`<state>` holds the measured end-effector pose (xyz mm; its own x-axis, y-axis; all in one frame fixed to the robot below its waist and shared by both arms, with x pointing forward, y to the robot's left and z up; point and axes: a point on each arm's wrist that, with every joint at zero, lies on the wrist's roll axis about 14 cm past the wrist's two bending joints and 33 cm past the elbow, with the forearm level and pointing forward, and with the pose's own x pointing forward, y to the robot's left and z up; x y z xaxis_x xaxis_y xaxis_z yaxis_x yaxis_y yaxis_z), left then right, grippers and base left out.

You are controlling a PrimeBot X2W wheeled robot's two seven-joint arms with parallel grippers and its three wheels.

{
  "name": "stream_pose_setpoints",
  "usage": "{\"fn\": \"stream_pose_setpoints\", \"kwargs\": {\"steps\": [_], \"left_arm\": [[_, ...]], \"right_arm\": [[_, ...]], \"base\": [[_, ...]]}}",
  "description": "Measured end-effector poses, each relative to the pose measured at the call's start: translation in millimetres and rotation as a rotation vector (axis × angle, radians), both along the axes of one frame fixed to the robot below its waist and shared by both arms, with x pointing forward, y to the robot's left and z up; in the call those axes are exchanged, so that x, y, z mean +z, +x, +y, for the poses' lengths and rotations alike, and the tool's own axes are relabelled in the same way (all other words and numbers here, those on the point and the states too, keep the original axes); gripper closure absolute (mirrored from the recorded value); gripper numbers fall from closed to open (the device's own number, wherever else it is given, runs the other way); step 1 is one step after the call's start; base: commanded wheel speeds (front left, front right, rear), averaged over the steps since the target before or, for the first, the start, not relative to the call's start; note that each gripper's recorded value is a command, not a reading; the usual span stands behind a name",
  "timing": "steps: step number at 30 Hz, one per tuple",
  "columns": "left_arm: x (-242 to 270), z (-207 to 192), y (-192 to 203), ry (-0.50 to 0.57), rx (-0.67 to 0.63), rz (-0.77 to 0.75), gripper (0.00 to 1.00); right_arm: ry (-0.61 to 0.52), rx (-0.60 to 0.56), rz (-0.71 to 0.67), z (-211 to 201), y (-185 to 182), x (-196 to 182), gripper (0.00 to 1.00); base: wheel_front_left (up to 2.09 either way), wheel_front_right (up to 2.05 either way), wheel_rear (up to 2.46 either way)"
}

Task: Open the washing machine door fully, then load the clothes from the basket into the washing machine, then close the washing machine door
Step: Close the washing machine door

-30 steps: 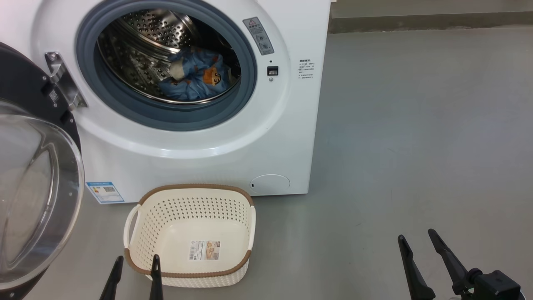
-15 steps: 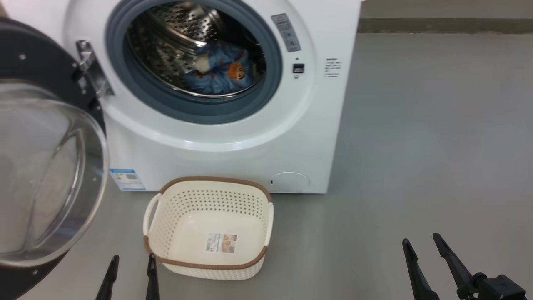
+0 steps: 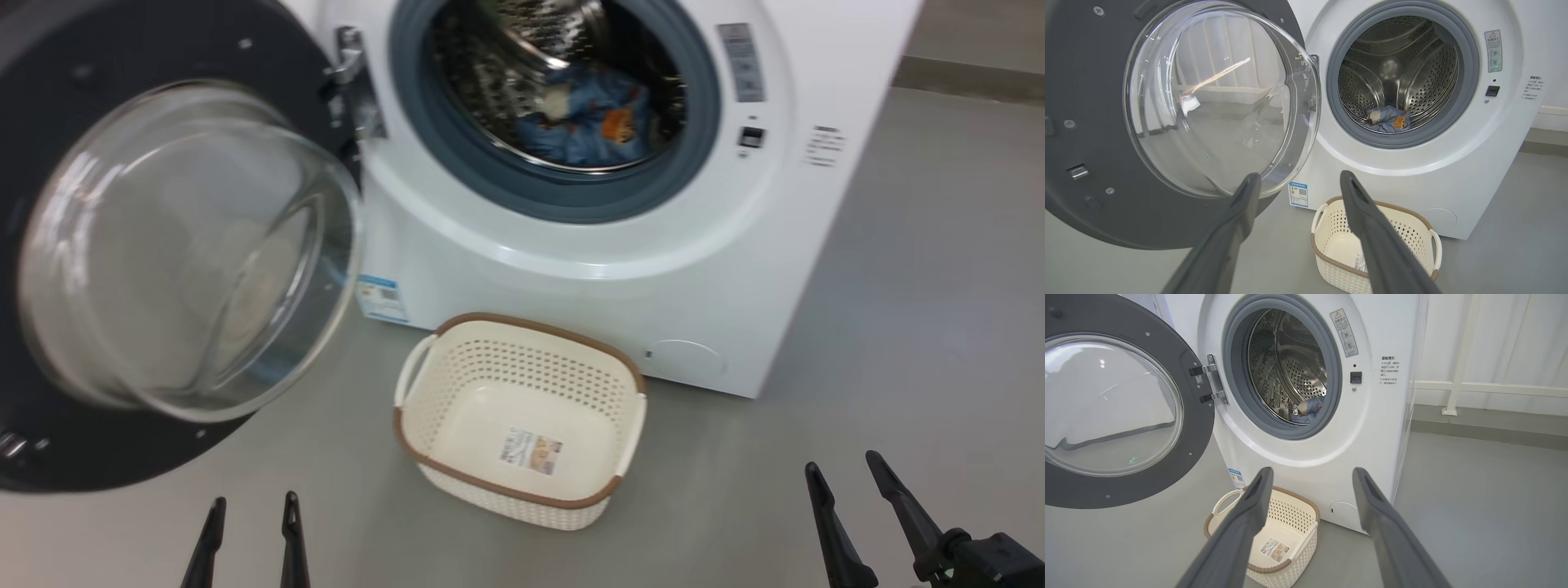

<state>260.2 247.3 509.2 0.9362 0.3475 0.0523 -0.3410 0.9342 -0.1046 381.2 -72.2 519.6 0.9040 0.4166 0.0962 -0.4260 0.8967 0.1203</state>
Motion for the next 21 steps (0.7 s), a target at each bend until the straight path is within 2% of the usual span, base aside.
{"fn": "stream_pose_setpoints", "kwargs": {"steps": [11, 21], "left_arm": [[7, 43, -45, 0.004, 0.206, -0.022, 0.00], [6, 54, -62, -0.006, 0.297, -0.007, 0.00]], "right_arm": [[0.000, 0.212, -0.002, 71, 4, 2, 0.00], [0.002, 0.310, 0.001, 102, 12, -2, 0.00]], "base": [[0.00, 0.00, 0.00], [0.00, 0.00, 0.00]]}}
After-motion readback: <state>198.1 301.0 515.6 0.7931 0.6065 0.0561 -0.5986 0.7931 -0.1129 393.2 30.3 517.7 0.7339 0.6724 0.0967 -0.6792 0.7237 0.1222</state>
